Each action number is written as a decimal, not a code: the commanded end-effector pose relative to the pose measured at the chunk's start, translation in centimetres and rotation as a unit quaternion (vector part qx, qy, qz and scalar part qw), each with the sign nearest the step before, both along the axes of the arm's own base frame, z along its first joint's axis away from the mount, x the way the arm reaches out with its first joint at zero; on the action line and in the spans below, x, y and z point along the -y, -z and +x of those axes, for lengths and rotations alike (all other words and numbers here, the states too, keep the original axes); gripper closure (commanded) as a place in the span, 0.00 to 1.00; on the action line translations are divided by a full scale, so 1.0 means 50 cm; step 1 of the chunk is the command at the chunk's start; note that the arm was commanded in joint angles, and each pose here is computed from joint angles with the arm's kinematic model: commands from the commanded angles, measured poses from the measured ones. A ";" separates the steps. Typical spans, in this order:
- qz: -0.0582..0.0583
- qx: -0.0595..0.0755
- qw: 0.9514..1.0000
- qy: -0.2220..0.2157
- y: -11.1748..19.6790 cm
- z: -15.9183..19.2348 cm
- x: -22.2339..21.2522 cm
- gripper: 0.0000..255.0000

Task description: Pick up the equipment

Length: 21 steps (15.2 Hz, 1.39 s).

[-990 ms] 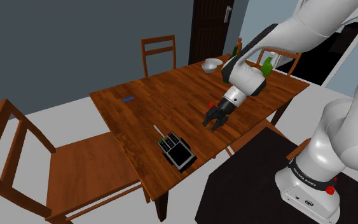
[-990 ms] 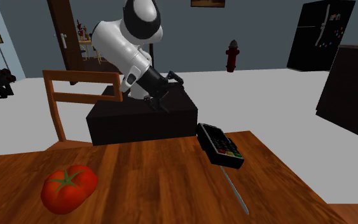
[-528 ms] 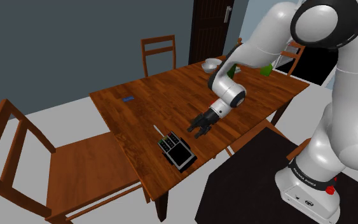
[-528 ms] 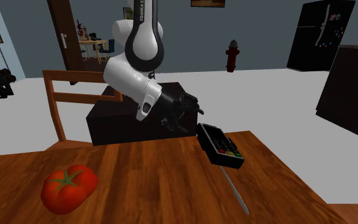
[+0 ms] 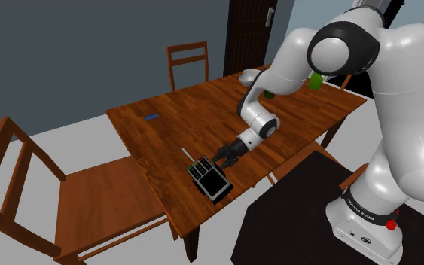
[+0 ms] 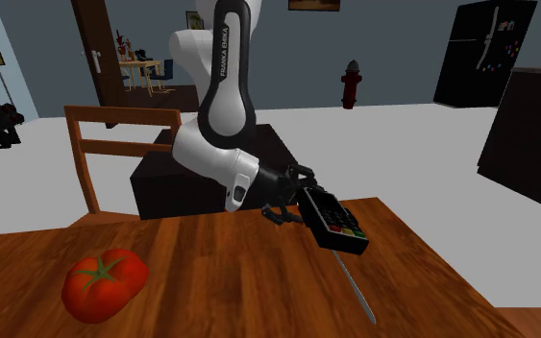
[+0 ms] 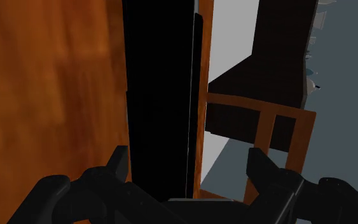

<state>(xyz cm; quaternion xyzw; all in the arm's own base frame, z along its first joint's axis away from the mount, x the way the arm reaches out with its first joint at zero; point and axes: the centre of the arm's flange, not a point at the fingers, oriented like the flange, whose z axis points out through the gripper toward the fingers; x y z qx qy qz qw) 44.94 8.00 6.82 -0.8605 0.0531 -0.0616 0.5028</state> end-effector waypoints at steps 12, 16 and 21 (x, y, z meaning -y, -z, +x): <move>0.001 0.000 1.000 0.000 0.040 0.002 0.001 1.00; 0.001 0.000 1.000 0.000 0.030 0.002 0.001 1.00; 0.001 0.000 1.000 0.000 -0.023 0.002 0.001 1.00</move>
